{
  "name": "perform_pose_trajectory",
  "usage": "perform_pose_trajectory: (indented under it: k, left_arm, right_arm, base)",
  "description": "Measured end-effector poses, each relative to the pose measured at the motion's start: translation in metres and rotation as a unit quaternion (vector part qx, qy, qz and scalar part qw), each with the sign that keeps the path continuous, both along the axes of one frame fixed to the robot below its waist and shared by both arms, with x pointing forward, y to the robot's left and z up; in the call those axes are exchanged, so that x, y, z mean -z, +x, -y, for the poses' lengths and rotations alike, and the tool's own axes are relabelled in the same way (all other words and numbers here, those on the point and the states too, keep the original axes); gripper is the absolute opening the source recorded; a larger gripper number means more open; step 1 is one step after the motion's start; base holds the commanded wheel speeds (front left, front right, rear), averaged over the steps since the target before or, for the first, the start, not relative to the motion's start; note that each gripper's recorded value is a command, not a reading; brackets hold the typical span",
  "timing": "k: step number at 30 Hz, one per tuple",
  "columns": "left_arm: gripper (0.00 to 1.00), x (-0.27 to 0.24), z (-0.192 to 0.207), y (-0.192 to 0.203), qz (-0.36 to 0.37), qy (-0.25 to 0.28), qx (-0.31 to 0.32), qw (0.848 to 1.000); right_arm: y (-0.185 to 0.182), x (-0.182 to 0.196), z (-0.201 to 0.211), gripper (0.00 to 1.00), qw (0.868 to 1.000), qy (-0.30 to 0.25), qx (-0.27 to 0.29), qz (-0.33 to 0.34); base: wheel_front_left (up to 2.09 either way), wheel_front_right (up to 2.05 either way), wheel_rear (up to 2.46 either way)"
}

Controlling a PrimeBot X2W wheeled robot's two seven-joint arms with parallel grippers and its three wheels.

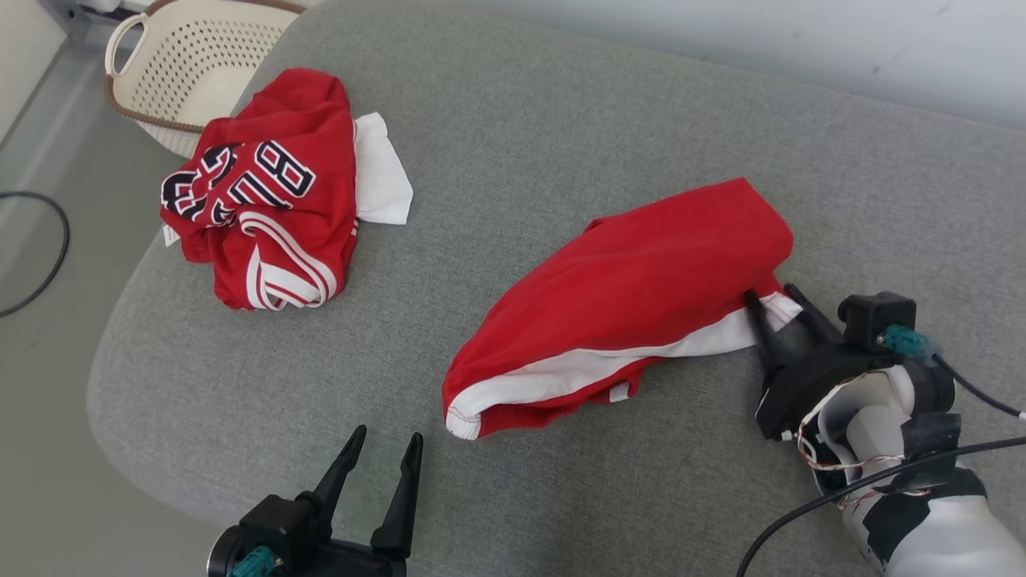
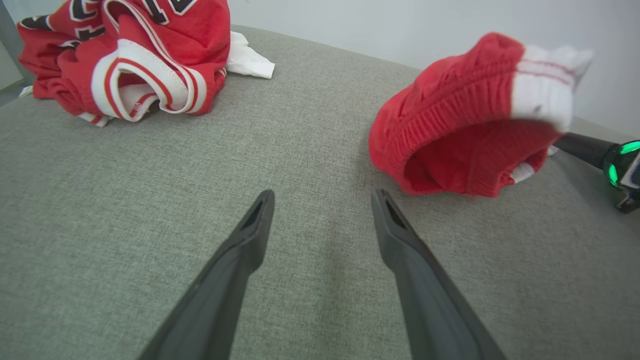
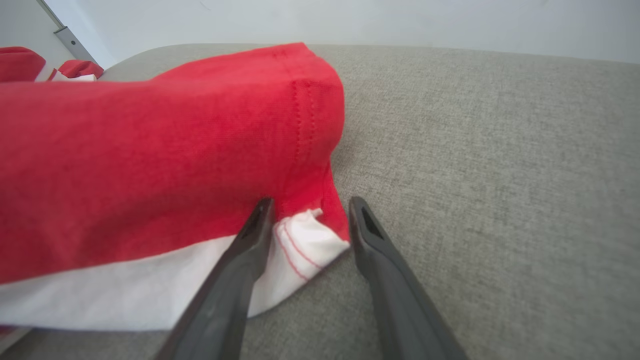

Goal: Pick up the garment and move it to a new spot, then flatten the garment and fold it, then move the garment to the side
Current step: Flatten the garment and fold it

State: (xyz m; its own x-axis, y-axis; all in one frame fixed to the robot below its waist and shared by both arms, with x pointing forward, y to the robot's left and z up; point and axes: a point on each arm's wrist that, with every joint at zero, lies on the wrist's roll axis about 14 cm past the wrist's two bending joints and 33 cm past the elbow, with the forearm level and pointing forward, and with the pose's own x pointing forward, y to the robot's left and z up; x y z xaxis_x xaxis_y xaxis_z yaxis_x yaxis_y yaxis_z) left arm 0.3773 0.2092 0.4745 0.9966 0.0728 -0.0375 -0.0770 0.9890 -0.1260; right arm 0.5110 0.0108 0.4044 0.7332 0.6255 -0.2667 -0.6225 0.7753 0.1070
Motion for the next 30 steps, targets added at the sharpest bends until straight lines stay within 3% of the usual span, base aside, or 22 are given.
perform_pose_trajectory:
  k: [1,7,13,25,26,27,30]
  left_arm:
    - [1.0,0.001,-0.002,0.0,-0.002,0.001,-0.003,1.0]
    - [1.0,0.006,-0.001,0.002,-0.008,0.0,-0.002,1.0]
    - [1.0,0.005,0.016,0.01,-0.004,-0.008,0.025,1.0]
    - [1.0,-0.003,0.064,0.024,0.013,-0.021,0.1,0.995]
    - [1.0,-0.005,0.068,0.024,0.016,-0.022,0.105,0.994]
    - [1.0,-0.007,0.071,0.025,0.019,-0.022,0.109,0.994]
    - [1.0,-0.012,0.077,0.025,0.027,-0.026,0.118,0.992]
  right_arm:
    - [0.003,-0.001,-0.002,0.0,1.0,0.004,0.0,0.002]
    - [0.015,-0.015,0.012,0.0,0.999,0.022,0.021,0.021]
    - [0.01,-0.024,0.053,0.0,0.997,0.023,0.063,0.034]
    - [-0.032,-0.017,0.153,0.0,0.986,-0.027,0.159,0.03]
    - [-0.034,-0.02,0.159,0.44,0.985,-0.024,0.169,0.031]
    - [-0.035,-0.023,0.163,1.0,0.984,-0.022,0.176,0.035]
    - [-0.035,-0.045,0.167,1.0,0.98,-0.012,0.185,0.065]
  base:
    - [0.0,0.0,0.0]
    - [0.0,0.0,0.0]
    - [0.0,0.0,0.0]
    - [0.0,0.0,0.0]
    - [0.0,0.0,0.0]
    - [0.0,0.0,0.0]
    - [0.0,0.0,0.0]
